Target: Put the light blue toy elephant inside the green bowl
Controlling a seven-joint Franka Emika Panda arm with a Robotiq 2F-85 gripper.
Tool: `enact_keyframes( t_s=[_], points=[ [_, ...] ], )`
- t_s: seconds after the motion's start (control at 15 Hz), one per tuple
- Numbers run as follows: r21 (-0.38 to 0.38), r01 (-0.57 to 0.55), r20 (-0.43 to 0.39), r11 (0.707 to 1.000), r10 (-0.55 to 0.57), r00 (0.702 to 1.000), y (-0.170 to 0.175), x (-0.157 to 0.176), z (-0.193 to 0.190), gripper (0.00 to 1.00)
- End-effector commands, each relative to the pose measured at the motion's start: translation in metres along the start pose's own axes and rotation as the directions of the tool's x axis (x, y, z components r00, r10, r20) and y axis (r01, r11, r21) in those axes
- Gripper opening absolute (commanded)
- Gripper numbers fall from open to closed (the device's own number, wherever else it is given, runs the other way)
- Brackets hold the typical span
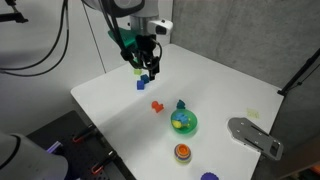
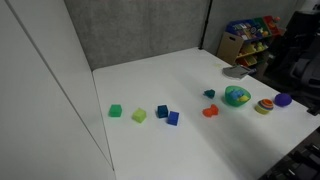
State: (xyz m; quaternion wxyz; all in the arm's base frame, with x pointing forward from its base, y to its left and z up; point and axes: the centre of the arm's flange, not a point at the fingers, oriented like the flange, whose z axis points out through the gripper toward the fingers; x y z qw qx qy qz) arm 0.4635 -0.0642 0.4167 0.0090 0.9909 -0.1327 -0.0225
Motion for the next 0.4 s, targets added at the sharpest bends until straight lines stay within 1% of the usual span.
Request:
enact_keyframes(
  t_s=[0.0,0.07,0.13,0.33],
  points=[
    [0.002,0.064,-0.014,0.998,-0.064,0.998,0.008,-0.028,-0.029,1.00],
    [0.000,0.075,-0.013,0.997,-0.075,0.997,0.011,-0.035,-0.031,1.00],
    [0.005,0.041,-0.010,0.999,-0.041,0.999,0.002,-0.015,-0.023,1.00],
    [0.004,0.045,-0.013,0.999,-0.045,0.999,0.003,-0.018,-0.025,1.00]
  ],
)
